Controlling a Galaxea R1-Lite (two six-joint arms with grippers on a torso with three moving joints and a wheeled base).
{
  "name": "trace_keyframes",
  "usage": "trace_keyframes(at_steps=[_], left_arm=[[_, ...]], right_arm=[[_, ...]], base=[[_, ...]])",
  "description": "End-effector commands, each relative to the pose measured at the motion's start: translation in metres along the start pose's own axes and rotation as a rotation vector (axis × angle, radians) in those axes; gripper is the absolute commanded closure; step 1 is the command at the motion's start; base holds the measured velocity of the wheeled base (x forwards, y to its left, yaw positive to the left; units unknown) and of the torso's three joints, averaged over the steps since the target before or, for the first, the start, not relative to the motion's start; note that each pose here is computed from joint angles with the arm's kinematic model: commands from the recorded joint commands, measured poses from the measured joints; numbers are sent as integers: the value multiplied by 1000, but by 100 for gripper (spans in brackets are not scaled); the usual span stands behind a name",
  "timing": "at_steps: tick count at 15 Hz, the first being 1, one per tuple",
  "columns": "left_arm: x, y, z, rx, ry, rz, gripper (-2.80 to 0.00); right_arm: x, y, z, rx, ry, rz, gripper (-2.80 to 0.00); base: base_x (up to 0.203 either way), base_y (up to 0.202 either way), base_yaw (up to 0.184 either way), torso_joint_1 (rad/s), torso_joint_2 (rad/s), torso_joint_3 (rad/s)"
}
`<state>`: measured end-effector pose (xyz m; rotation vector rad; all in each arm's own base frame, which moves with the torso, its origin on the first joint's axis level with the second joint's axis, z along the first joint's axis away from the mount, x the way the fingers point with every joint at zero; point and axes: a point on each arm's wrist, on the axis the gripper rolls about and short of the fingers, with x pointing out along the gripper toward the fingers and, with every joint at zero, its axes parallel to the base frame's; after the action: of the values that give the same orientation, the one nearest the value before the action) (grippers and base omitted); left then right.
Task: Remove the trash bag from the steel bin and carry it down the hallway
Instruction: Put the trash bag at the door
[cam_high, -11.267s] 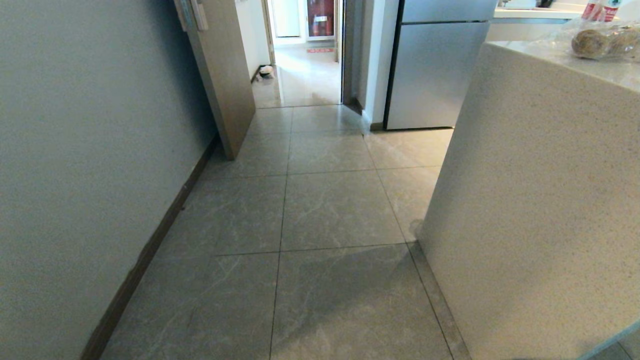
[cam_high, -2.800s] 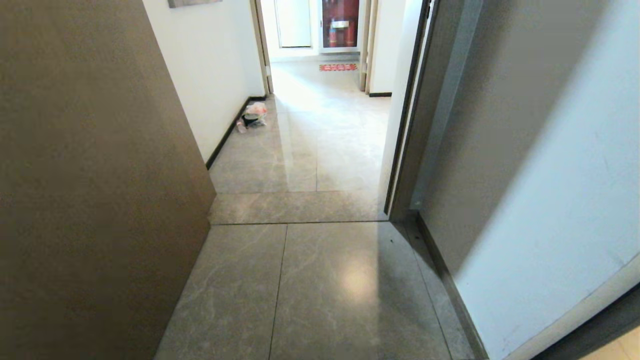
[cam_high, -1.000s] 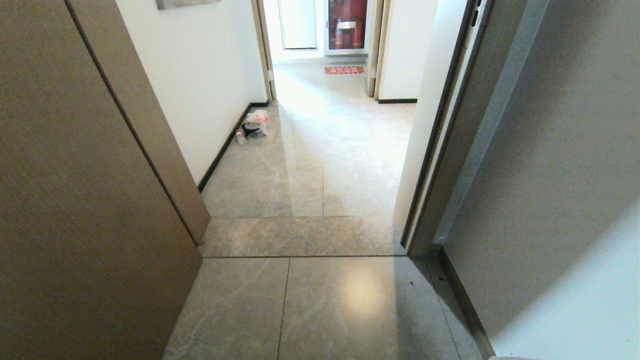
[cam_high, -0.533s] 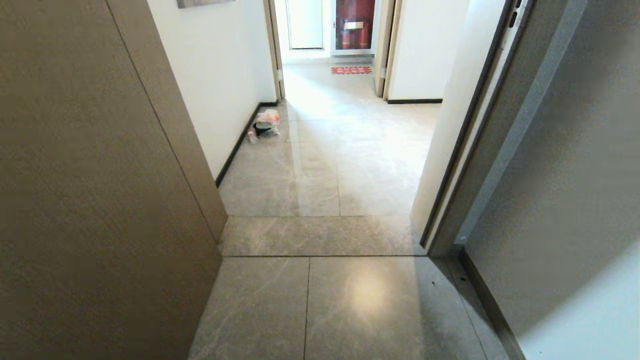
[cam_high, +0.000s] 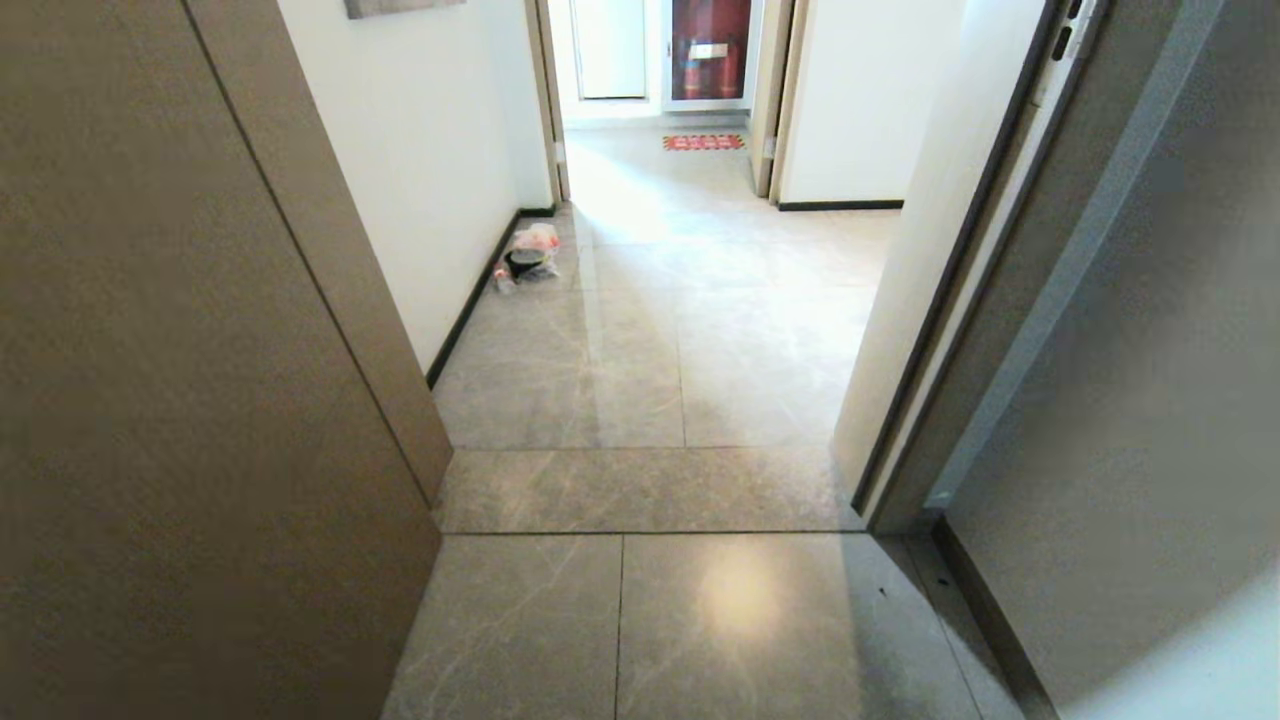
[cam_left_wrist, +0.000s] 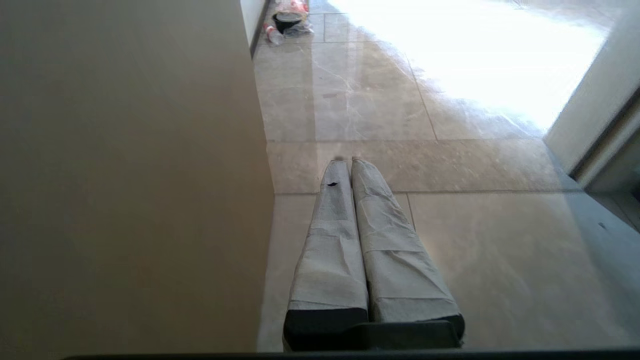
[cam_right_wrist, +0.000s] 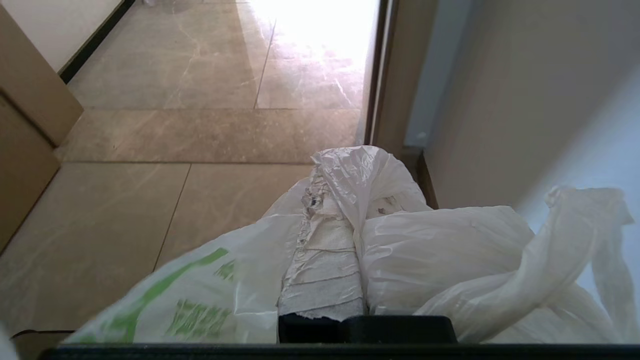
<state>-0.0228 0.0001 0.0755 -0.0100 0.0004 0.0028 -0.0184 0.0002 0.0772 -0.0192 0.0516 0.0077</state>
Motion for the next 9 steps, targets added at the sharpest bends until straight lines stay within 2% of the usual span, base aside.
trace_keyframes(at_steps=[1,9], left_arm=[[0,0,0,-1,0,0,0],[0,0,0,-1,0,0,0]], right_arm=[[0,0,0,-1,1,0,0],[0,0,0,-1,1,0,0]], base=[[192,0,1,2,-2,3],[193,0,0,4,2,0]])
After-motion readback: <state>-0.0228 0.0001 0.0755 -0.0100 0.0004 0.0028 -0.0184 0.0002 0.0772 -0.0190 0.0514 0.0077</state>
